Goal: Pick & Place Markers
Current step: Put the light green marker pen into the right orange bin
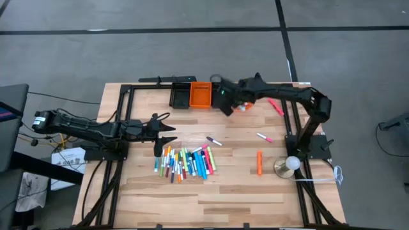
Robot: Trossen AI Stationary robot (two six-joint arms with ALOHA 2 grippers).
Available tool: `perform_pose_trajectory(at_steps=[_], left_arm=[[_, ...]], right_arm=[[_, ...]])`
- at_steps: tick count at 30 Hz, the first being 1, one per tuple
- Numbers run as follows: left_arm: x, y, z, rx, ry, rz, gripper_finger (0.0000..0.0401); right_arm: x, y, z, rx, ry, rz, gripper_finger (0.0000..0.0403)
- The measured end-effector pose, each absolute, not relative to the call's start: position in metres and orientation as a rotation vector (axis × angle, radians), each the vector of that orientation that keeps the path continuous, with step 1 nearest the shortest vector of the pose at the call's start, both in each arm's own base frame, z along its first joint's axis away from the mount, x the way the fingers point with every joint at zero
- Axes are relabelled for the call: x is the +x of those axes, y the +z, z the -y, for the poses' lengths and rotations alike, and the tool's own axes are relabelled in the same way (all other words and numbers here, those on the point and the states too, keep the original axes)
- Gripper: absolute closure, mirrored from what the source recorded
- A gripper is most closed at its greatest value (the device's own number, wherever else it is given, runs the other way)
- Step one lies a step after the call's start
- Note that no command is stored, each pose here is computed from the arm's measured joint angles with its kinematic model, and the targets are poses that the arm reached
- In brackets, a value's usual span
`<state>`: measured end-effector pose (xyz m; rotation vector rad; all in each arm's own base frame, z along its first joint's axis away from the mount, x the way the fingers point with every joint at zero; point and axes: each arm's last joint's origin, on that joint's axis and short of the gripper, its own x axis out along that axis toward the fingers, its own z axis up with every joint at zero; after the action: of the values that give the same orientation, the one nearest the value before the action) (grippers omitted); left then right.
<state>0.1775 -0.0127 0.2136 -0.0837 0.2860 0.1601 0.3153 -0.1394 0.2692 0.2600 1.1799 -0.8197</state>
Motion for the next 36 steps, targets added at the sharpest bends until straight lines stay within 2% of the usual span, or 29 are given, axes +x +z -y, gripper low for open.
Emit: perform_pose_trajectory(at_steps=[4, 10, 17, 28, 36], left_arm=[[0.177, 0.214, 0.013, -0.083, 0.16, -0.286, 0.0206], [0.178, 0.214, 0.013, -0.083, 0.16, -0.286, 0.0206], [0.178, 0.214, 0.013, -0.083, 0.16, -0.286, 0.0206], [0.178, 0.214, 0.013, -0.083, 0.16, -0.286, 0.0206], [0.178, 0.214, 0.013, -0.083, 0.16, -0.286, 0.0206]], right_arm=[[0.309, 0.265, 0.171, 0.294, -0.87, -1.145, 0.0335], [0.304, 0.231, 0.207, 0.365, -0.876, -1.252, 0.0333], [0.305, 0.202, 0.22, 0.378, -0.872, -1.351, 0.033], [0.306, 0.202, 0.22, 0.363, -0.868, -1.35, 0.0328], [0.305, 0.203, 0.22, 0.358, -0.877, -1.35, 0.0308]])
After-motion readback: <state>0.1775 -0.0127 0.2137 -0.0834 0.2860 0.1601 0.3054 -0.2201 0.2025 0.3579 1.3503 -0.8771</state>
